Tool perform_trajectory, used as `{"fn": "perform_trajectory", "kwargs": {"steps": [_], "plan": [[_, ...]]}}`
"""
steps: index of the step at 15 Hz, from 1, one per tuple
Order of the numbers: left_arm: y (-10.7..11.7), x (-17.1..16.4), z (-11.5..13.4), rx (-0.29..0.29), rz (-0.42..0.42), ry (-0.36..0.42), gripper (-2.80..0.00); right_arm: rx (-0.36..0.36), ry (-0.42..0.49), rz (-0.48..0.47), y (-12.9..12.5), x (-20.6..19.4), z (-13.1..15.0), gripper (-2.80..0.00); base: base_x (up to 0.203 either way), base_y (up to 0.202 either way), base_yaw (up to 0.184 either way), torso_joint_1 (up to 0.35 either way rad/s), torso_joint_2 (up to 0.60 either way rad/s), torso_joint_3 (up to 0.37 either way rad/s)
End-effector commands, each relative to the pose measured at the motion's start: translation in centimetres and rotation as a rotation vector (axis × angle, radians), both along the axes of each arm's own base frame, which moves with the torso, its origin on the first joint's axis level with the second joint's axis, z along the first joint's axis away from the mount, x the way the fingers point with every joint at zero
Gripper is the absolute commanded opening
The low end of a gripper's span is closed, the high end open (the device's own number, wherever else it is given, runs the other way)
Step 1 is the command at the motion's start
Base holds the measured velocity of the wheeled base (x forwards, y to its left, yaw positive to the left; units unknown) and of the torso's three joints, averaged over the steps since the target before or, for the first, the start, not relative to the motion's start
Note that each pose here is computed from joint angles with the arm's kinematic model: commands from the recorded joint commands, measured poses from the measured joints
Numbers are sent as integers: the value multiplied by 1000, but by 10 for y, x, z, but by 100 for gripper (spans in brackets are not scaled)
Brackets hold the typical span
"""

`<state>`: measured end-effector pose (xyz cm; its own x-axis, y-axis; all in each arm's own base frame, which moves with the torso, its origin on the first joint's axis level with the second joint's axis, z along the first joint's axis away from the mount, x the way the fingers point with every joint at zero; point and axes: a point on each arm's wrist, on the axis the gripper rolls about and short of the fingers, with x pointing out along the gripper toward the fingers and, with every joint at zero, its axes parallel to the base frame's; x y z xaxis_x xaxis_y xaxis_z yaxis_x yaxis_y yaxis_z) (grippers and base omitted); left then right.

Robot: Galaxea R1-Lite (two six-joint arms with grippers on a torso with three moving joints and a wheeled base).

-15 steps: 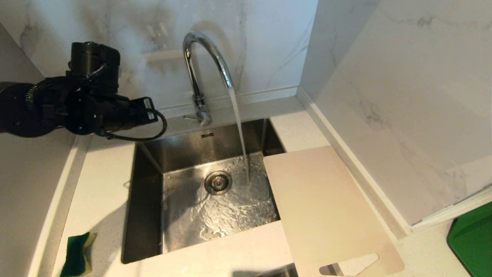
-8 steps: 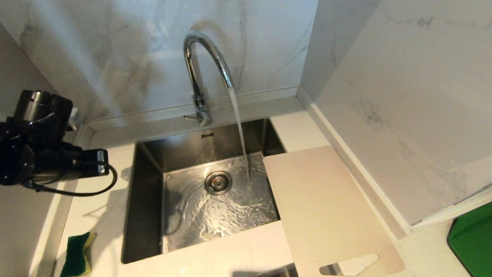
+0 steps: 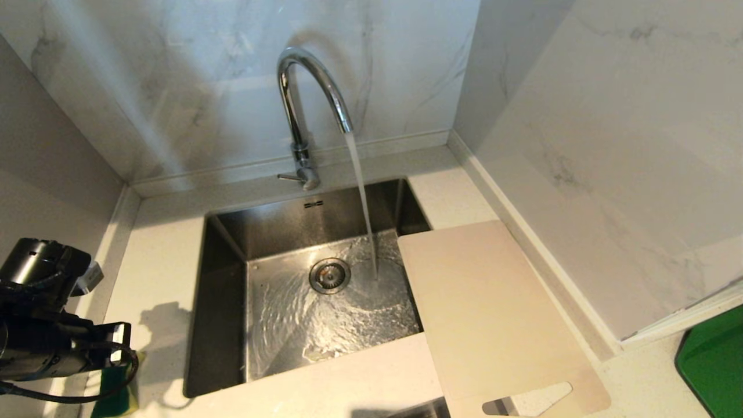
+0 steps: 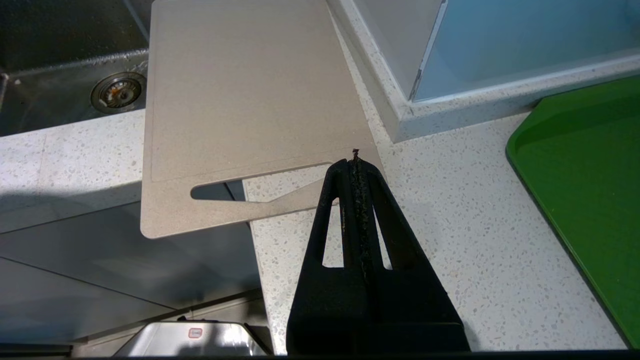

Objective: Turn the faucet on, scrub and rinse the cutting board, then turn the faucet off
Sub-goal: Pick up the cleaning cloth

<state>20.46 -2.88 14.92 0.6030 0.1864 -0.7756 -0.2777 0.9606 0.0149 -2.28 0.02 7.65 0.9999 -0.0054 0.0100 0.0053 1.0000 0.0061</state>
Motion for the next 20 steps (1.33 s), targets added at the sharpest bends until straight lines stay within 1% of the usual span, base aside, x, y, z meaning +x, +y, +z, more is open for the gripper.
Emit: {"fn": "perform_trajectory", "kwargs": {"steps": [1,2,3,5,6,8,11,12,16,20], "plan": [[3,-8,-9,0,15,35,-280,0,-2,1,0,0,0,-280,0,0,0,0,0,0],[4,-11,-14,-2,24,55,-280,0,-2,2,0,0,0,-280,0,0,0,0,0,0],[8,-14,-19,-11,50,73,-280,0,-1,2,0,0,0,-280,0,0,0,0,0,0],[14,-16,-23,-52,90,92,-280,0,-2,2,0,0,0,-280,0,0,0,0,0,0],[17,-15,-26,-67,101,86,-280,-1,-1,2,0,0,0,-280,0,0,0,0,0,0],[19,-11,-29,-73,107,57,-280,0,-1,1,0,0,0,-280,0,0,0,0,0,0],[19,-9,-40,-64,105,105,-280,0,-1,1,0,0,0,-280,0,0,0,0,0,0],[19,-7,-42,-65,109,114,0,0,-1,2,0,0,0,-280,0,0,0,0,0,0],[24,3,-47,-75,139,82,0,-1,-1,1,0,0,0,-280,0,0,0,0,0,0],[29,7,-51,-76,165,96,0,0,-1,2,0,0,0,-280,0,0,0,0,0,0]]}}
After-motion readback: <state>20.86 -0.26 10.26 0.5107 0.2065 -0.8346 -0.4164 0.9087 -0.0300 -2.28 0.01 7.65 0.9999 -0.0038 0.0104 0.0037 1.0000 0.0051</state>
